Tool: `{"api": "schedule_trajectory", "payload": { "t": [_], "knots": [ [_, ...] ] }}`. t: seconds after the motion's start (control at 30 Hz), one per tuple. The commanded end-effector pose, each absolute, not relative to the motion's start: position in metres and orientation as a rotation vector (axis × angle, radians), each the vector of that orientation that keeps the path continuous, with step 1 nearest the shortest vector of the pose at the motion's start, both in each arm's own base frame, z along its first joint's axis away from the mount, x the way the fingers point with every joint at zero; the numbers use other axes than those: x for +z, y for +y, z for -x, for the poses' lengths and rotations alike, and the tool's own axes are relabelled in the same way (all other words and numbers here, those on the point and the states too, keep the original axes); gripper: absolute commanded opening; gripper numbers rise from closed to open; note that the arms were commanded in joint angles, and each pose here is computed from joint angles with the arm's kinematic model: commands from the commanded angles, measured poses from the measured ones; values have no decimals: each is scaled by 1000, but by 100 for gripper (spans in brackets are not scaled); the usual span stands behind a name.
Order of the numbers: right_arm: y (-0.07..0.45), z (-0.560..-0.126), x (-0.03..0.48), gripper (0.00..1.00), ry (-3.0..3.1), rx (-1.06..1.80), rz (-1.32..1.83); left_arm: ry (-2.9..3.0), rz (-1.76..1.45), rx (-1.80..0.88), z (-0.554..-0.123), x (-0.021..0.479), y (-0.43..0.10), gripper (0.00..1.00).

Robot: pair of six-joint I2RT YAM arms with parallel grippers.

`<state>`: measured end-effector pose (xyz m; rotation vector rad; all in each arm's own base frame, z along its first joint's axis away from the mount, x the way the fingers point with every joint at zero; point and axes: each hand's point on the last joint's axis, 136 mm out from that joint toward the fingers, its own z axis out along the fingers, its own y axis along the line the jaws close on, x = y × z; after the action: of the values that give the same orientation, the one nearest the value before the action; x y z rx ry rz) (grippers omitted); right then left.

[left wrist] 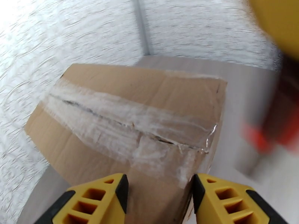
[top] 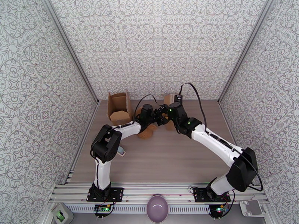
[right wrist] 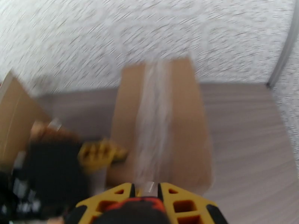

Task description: Unpack the express box

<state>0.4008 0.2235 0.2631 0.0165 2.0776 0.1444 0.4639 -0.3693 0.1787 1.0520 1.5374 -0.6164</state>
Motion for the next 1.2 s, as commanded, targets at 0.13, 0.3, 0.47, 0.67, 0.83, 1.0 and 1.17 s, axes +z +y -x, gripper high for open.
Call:
{"api": "schedule_trajectory", "payload": {
  "t": [0.13,0.3,0.47,0.67,0.83,1.0,1.17],
  "knots": [
    [227,-386,288,0,2060,205,6,1750,-981,-530,-482,125,-344,51],
    [203,-392,300,0,2020,132,-18,1730,-990,-556,-477,131,-345,55],
    [165,-400,295,0,2022,54,-86,1703,-1007,-591,-471,146,-349,58],
    [127,-409,279,0,2019,76,-262,1676,-1023,-662,-460,170,-358,62],
    [112,-412,249,0,2075,83,-314,1644,-1089,-662,-446,188,-371,72],
    [87,-409,226,0,2107,40,-362,1618,-1053,-645,-451,223,-376,83],
    [69,-414,219,0,2120,35,-410,1650,-932,-644,-488,258,-373,90]
  ]
}}
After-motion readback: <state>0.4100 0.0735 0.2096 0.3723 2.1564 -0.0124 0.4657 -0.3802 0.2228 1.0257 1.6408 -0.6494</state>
